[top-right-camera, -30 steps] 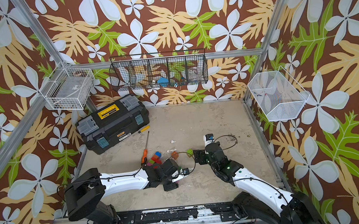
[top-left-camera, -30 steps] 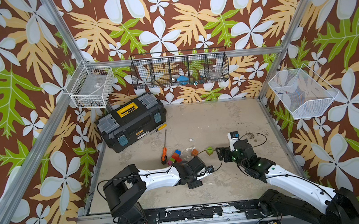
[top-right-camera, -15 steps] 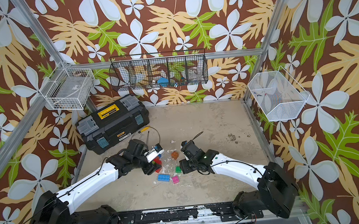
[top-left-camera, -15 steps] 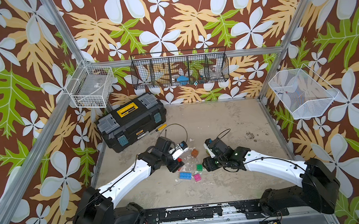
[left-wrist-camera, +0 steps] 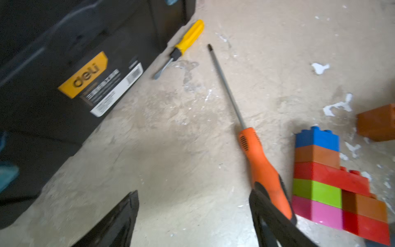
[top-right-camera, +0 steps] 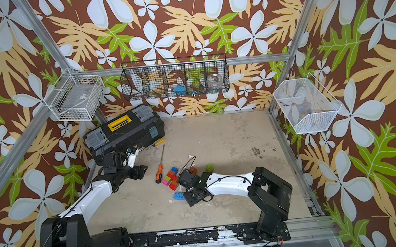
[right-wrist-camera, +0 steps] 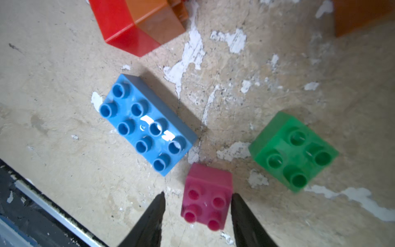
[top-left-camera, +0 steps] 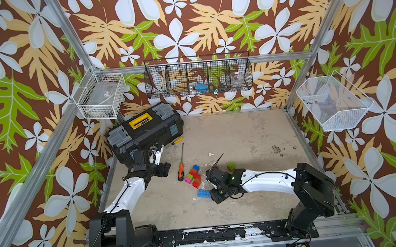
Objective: Assemble the letter h with lego
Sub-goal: Pick up the lego brick from the center of the board.
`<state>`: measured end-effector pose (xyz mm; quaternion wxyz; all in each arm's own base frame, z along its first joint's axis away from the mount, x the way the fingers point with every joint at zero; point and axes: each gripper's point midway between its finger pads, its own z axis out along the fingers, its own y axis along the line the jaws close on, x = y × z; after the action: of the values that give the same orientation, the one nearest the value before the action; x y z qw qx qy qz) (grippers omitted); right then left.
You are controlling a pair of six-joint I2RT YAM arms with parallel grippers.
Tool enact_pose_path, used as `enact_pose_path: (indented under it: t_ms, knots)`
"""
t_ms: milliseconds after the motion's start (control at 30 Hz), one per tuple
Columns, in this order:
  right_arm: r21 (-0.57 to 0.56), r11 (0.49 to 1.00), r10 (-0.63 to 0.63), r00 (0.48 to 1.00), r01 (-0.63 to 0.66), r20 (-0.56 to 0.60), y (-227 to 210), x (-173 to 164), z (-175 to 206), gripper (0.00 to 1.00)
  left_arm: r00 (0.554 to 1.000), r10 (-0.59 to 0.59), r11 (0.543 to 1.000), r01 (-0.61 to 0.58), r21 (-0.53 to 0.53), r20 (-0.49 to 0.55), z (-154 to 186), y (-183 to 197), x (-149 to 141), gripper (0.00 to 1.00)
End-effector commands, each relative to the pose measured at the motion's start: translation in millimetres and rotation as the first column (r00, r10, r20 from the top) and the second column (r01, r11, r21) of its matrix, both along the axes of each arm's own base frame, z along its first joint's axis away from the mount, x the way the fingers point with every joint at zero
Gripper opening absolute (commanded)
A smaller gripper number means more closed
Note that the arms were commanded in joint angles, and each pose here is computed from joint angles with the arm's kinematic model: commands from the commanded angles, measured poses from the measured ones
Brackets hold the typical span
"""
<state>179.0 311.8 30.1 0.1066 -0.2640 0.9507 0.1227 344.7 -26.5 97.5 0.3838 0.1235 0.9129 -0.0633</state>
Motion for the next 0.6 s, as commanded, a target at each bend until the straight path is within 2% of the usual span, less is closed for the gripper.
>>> enact_pose_path:
  t_ms: [0, 100, 267, 467, 567]
  knots:
    - [-0.07, 0.997, -0.026, 0.999, 0.028, 0.028, -9, 4, -3, 0.5, 0.99, 0.08, 0.997, -0.08, -0.004, 0.113, 12, 15, 16, 0.85]
    - [-0.084, 0.996, -0.036, 0.999, 0.039, 0.036, -12, 4, -2, 0.47, 0.989, 0.072, 0.997, -0.072, -0.009, 0.132, 8, 13, 14, 0.85]
    - [-0.113, 0.992, -0.05, 0.998, 0.055, 0.045, -19, 5, -4, 0.36, 0.989, 0.074, 0.997, -0.074, -0.004, 0.127, -1, 14, 12, 0.85]
    - [-0.13, 0.989, -0.062, 0.997, 0.067, 0.045, -23, 5, -6, 0.35, 0.989, 0.077, 0.997, -0.075, -0.02, 0.128, -1, 14, 12, 0.85]
    - [-0.103, 0.992, -0.067, 0.996, 0.073, 0.055, -20, 7, 2, 0.33, 0.987, 0.09, 0.996, -0.088, -0.021, 0.131, 0, 18, 13, 0.85]
